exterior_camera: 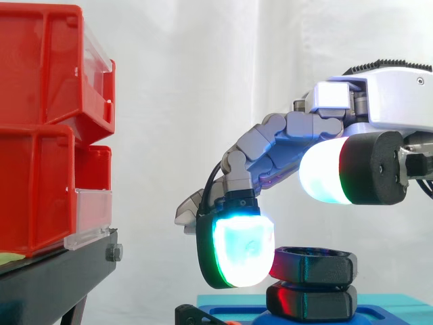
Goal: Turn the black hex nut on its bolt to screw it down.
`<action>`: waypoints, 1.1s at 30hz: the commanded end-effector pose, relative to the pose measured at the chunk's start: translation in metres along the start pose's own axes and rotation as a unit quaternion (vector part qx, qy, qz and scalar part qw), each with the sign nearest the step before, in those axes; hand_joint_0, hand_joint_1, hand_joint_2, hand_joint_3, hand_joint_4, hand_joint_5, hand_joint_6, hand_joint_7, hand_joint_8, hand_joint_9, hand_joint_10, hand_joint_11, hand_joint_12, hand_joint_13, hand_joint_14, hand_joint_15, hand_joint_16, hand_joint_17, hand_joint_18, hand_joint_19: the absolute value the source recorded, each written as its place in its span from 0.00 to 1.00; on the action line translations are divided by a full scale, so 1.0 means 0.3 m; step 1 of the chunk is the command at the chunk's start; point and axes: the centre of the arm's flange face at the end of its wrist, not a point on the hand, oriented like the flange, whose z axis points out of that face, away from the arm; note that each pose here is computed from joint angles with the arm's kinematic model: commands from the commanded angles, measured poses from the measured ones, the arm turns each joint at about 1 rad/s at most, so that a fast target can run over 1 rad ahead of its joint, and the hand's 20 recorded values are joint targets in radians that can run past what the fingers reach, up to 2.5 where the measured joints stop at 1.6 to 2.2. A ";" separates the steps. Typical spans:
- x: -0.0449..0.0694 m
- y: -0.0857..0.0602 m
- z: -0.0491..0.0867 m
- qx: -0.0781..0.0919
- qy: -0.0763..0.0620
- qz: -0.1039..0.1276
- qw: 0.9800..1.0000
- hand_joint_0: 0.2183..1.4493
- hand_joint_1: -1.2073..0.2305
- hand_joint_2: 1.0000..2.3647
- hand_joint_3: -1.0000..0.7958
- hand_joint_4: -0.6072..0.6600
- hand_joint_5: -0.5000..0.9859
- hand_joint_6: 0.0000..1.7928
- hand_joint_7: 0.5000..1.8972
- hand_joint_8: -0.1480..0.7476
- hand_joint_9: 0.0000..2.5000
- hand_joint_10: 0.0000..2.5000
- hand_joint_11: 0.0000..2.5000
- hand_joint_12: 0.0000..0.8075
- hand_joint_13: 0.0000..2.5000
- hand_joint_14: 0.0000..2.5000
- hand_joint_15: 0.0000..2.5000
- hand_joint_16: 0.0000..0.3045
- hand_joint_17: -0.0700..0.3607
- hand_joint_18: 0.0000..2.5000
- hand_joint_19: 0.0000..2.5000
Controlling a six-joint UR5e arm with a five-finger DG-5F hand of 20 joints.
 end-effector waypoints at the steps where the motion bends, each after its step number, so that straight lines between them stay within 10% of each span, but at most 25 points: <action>1: 0.001 -0.009 -0.006 0.001 0.003 0.001 1.000 0.24 0.67 0.00 0.28 0.70 0.26 0.44 0.32 0.52 0.22 0.00 0.07 0.46 0.23 0.00 0.05 0.17 0.43 0.20 0.09; 33: -0.023 -0.156 -0.076 0.001 0.004 -0.003 1.000 0.24 0.67 0.00 0.28 0.69 0.26 0.43 0.35 0.52 0.23 0.00 0.08 0.46 0.23 0.00 0.05 0.17 0.43 0.21 0.09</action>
